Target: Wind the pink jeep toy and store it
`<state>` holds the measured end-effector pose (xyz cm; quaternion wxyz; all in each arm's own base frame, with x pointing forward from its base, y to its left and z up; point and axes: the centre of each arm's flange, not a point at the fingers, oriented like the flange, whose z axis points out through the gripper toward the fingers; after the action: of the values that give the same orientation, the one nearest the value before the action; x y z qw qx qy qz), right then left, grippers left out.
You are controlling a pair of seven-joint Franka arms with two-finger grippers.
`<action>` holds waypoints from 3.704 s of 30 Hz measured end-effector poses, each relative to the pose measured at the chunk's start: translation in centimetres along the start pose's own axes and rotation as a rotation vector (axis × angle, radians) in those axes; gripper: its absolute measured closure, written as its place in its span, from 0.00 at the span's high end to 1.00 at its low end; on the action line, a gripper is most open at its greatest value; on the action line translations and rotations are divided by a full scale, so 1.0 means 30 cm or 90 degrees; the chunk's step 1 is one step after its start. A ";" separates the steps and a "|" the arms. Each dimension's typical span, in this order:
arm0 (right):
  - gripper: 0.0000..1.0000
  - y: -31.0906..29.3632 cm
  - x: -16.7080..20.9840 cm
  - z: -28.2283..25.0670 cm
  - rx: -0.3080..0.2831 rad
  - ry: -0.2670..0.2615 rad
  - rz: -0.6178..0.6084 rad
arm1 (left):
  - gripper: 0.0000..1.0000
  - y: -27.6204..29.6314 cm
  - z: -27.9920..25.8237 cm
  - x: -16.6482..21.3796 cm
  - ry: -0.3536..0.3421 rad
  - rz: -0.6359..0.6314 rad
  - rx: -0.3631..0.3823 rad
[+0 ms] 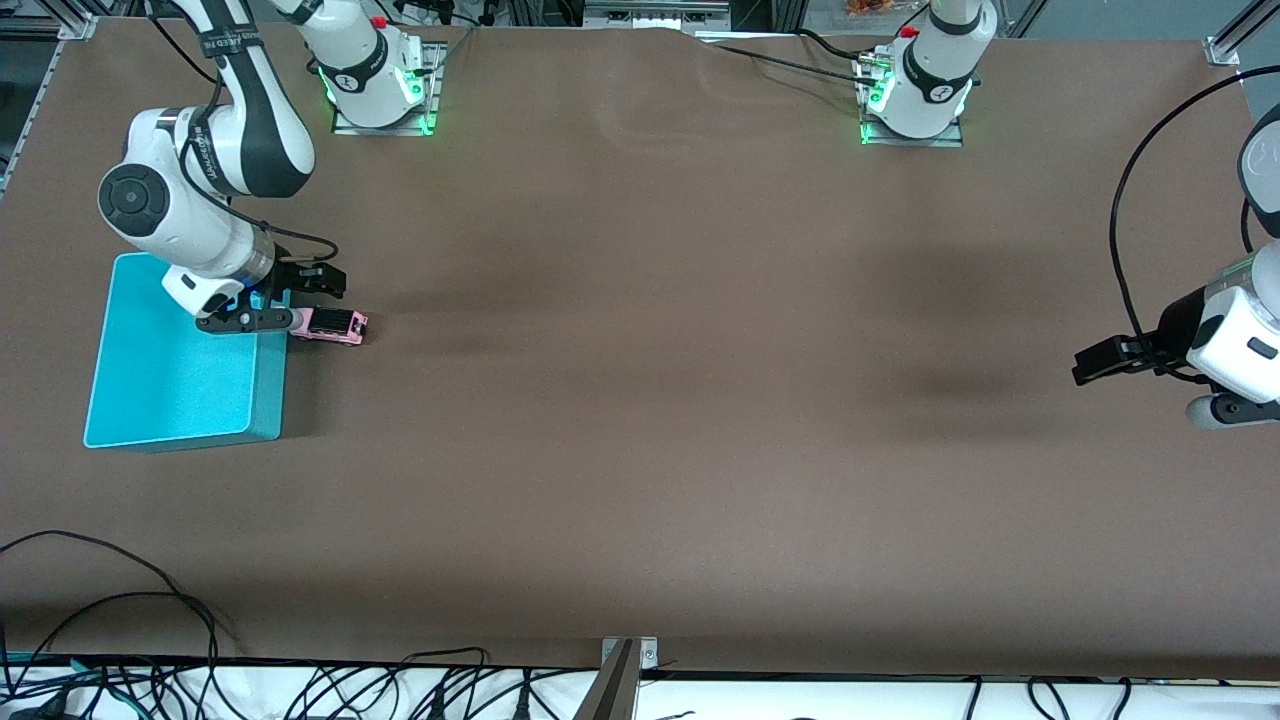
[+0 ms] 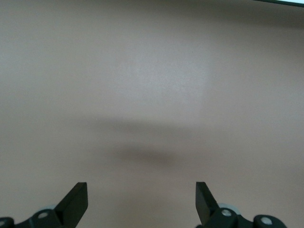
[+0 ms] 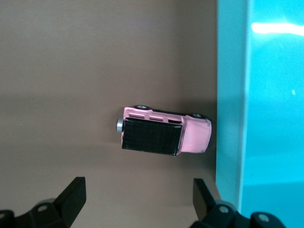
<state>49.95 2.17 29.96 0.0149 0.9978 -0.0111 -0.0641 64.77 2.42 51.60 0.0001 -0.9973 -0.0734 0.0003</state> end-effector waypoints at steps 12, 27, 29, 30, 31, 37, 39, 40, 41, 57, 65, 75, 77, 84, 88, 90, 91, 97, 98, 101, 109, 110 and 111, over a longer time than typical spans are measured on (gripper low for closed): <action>1.00 0.005 -0.099 0.170 0.010 0.024 0.259 | 1.00 0.000 0.000 0.000 0.000 0.000 0.000; 1.00 0.002 -0.086 0.194 0.044 0.068 0.550 | 1.00 -0.001 0.000 0.000 0.000 0.000 0.000; 1.00 0.002 -0.085 0.201 0.047 0.069 0.576 | 1.00 -0.001 0.001 0.000 0.000 0.000 0.000; 1.00 0.002 -0.084 0.206 0.049 0.069 0.588 | 1.00 -0.001 0.001 0.000 0.000 0.000 0.000; 1.00 0.001 -0.083 0.213 0.050 0.069 0.599 | 1.00 -0.001 0.001 0.000 0.000 0.000 0.000; 1.00 0.008 -0.081 0.266 0.051 0.062 0.652 | 1.00 -0.002 0.002 0.001 -0.001 -0.001 0.000; 1.00 0.011 -0.077 0.281 0.056 0.065 0.682 | 1.00 -0.002 0.003 0.001 -0.001 -0.001 0.000; 1.00 0.013 -0.074 0.288 0.059 0.067 0.698 | 1.00 -0.002 0.004 0.001 -0.001 -0.001 0.000; 1.00 0.014 -0.072 0.293 0.062 0.069 0.711 | 1.00 -0.002 0.004 0.001 -0.001 -0.001 0.000; 1.00 0.045 -0.057 0.296 0.079 0.085 0.776 | 1.00 -0.002 0.007 0.001 -0.002 -0.001 0.000; 1.00 0.066 -0.056 0.301 0.077 0.084 0.786 | 1.00 -0.002 0.007 0.001 -0.002 -0.001 0.000; 0.98 0.135 -0.062 0.350 0.057 0.077 0.802 | 1.00 -0.002 0.007 0.001 -0.002 -0.001 0.000; 0.93 0.142 -0.058 0.347 0.060 0.082 0.804 | 1.00 -0.002 0.007 0.001 -0.002 -0.001 0.000; 0.62 0.144 -0.045 0.327 0.069 0.093 0.814 | 1.00 -0.002 0.007 0.001 -0.002 -0.001 0.000; 0.62 0.142 -0.036 0.318 0.072 0.097 0.814 | 1.00 -0.002 0.007 0.001 -0.002 -0.001 0.000; 0.62 0.140 -0.028 0.309 0.074 0.100 0.813 | 1.00 -0.002 0.007 0.001 -0.002 -0.001 0.000; 0.62 0.137 -0.021 0.302 0.077 0.104 0.812 | 1.00 -0.002 0.007 0.001 -0.002 -0.001 0.000; 0.62 0.077 0.045 0.224 0.103 0.133 0.787 | 1.00 -0.003 0.007 0.001 -0.002 -0.001 0.000; 0.62 0.064 0.055 0.210 0.108 0.138 0.782 | 1.00 -0.003 0.007 0.001 -0.002 -0.001 0.000; 0.62 0.019 0.084 0.171 0.119 0.147 0.765 | 1.00 -0.004 0.007 0.001 -0.002 -0.001 0.000; 0.62 -0.069 0.140 0.085 0.122 0.146 0.730 | 1.00 -0.005 0.007 0.001 -0.002 -0.001 0.000; 0.62 -0.077 0.148 0.071 0.120 0.145 0.722 | 1.00 -0.005 0.007 0.001 -0.002 -0.001 0.000; 0.62 -0.082 0.157 0.056 0.119 0.146 0.713 | 1.00 -0.005 0.007 0.001 -0.002 -0.001 0.000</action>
<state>54.44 4.48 27.62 -0.0407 0.8375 -0.5412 0.0631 64.79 2.57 51.37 0.0002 -0.9972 -0.0745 0.0022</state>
